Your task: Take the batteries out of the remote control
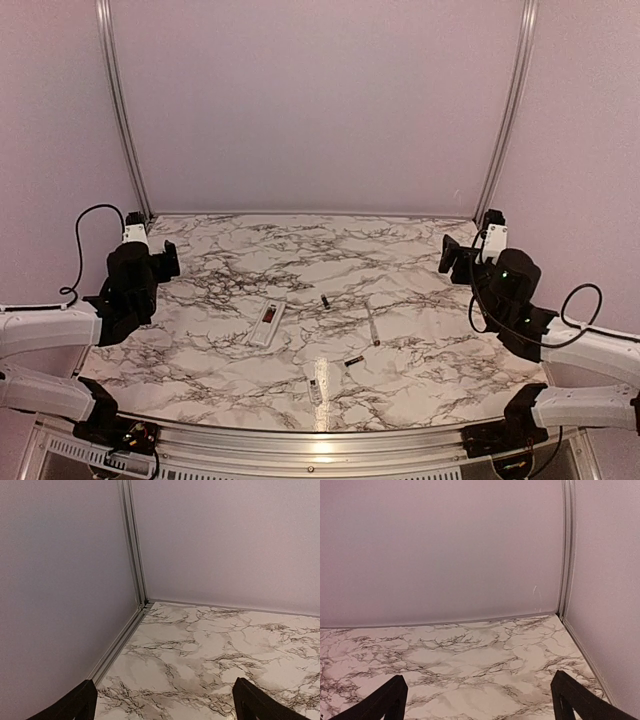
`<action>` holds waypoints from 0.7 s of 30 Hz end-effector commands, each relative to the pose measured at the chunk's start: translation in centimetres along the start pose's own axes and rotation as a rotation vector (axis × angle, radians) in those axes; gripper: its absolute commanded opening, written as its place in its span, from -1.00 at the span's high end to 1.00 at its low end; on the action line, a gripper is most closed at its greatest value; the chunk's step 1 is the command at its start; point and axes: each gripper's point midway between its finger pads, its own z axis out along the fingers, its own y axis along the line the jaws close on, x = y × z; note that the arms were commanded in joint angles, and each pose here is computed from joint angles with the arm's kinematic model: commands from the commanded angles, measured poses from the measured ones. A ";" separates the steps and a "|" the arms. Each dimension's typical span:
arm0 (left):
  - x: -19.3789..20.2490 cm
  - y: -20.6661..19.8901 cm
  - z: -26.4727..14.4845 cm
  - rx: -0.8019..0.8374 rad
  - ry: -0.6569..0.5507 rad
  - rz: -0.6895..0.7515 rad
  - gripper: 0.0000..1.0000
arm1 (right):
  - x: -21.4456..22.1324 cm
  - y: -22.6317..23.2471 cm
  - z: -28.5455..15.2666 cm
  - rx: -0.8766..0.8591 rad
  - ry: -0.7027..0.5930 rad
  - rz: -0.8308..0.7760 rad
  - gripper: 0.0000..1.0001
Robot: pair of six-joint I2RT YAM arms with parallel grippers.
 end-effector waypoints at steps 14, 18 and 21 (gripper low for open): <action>2.6 5.7 3.9 -0.062 -0.163 0.002 -0.98 | 4.9 -13.1 4.2 0.542 0.136 -0.104 -0.97; 3.5 5.3 5.8 -0.025 -0.103 -0.002 -0.98 | 7.3 -15.0 5.3 0.507 0.195 -0.109 -0.97; 4.7 5.8 6.5 0.002 -0.085 -0.033 -0.98 | 8.5 -14.6 5.9 0.421 0.180 -0.111 -0.97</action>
